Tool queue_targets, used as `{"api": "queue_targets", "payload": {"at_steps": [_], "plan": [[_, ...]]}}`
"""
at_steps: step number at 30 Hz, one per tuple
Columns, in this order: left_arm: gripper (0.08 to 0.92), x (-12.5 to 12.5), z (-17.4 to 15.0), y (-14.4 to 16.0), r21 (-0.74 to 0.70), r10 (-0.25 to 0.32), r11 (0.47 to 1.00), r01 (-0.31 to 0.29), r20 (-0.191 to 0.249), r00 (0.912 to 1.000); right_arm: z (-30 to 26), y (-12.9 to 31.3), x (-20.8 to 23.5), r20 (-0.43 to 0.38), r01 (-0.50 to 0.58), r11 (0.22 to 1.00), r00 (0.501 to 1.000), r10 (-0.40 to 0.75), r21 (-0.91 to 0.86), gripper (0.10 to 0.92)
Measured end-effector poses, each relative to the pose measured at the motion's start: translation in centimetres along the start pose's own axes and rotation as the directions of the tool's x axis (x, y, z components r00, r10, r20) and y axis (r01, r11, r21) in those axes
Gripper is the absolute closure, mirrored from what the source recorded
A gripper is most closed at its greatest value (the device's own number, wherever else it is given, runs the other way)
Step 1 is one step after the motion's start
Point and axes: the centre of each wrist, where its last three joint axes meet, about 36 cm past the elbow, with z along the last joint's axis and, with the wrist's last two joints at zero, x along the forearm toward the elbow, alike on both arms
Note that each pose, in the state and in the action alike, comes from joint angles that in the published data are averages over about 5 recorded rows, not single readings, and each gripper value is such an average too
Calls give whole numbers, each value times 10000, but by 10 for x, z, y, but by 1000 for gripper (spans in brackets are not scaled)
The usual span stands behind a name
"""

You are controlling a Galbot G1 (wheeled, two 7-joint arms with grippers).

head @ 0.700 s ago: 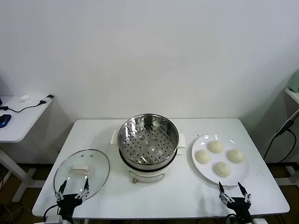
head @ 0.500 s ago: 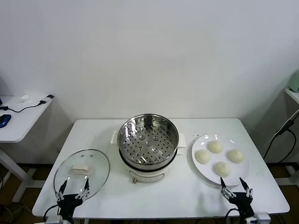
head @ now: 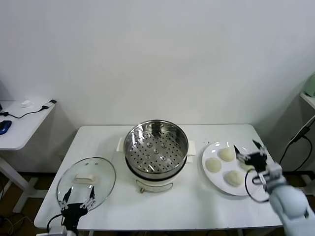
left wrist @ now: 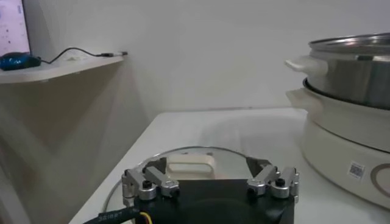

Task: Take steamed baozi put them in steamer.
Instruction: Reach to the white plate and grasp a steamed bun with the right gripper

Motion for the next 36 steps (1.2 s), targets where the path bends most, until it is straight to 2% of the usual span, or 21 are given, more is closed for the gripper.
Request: {"api": "queue_targets", "payload": {"at_steps": [3, 6, 11, 16, 24, 36], "plan": [[177, 0, 0, 0, 22, -22, 10000, 23, -17, 10000, -13, -27, -19, -318, 1356, 9807, 9907, -1325, 1409, 200], [177, 1, 0, 0, 57, -47, 10000, 48, -24, 10000, -24, -51, -35, -946, 2830, 9226, 9590, -2673, 2620, 200], [177, 1, 1, -1, 145, -64, 9999, 64, -68, 10000, -36, -89, -57, -2550, 5029, 7742, 8638, -4346, 3842, 200], [177, 0, 4, -2, 222, -124, 9997, 127, -119, 9999, -42, -116, -77, -4184, 6551, 6454, 7523, -5089, 3928, 200], [177, -2, 6, -3, 296, -193, 9994, 197, -119, 9997, -57, -130, -118, -5793, 7757, 5312, 6182, -5313, 3407, 200], [177, -3, 10, -2, 318, -296, 9990, 301, -157, 9994, -73, -119, -179, -6848, 8449, 4773, 4968, -5332, 2415, 200]]}}
